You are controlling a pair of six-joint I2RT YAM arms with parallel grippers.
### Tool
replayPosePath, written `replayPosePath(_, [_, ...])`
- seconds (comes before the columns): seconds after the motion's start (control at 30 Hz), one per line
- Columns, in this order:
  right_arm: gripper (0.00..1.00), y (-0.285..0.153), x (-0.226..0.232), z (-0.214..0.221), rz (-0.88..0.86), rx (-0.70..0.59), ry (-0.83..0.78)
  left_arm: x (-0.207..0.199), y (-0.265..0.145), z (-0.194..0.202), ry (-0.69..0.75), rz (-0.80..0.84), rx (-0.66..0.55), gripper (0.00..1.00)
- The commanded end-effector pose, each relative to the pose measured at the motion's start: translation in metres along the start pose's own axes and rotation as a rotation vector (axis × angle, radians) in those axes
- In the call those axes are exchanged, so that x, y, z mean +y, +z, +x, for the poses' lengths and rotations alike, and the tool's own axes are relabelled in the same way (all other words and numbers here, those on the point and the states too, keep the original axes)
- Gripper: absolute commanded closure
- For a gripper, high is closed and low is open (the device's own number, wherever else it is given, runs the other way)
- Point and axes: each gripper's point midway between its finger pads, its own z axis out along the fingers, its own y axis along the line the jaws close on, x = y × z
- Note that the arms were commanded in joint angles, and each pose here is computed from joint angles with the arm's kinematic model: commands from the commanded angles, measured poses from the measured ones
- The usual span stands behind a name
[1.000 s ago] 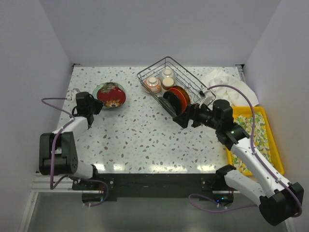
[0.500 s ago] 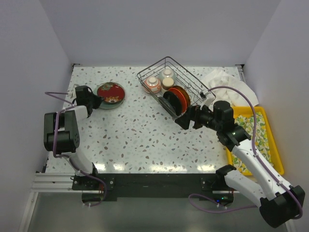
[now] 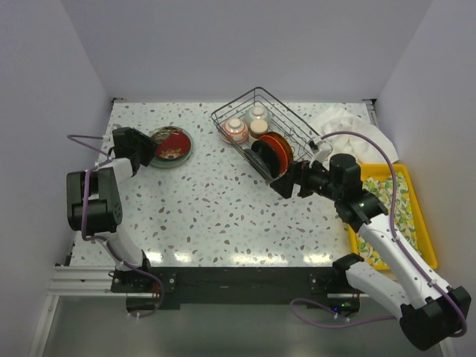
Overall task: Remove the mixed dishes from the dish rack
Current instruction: Place the plate at the center of the board.
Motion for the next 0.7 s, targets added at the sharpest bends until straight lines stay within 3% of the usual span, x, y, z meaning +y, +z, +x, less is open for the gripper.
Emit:
replayPosePath(0.0, [0.06,-0.010,0.007,-0.023,0.006,-0.063,-0.043,-0.014,-0.001,-0.018,0.072,0.026,-0.018,0.35])
replayPosePath(0.1, [0.06,-0.012,0.006,-0.023,0.020,-0.069,-0.040,-0.014,-0.003,-0.019,0.109,0.014,-0.008,0.25])
replayPosePath(0.13, [0.06,-0.013,0.005,-0.023,0.025,-0.068,-0.039,-0.017,-0.005,-0.023,0.142,0.012,-0.013,0.17])
replayPosePath(0.23, [0.06,-0.015,0.002,-0.023,0.043,-0.070,-0.041,-0.015,-0.009,-0.026,0.186,-0.013,-0.010,0.11])
replayPosePath(0.5, [0.02,-0.021,-0.021,-0.038,0.213,-0.051,-0.085,-0.008,-0.041,-0.025,0.336,-0.076,0.031,0.02])
replayPosePath(0.67, [0.01,-0.018,-0.035,-0.049,0.298,-0.031,-0.124,-0.015,-0.080,-0.022,0.448,-0.027,0.010,0.00])
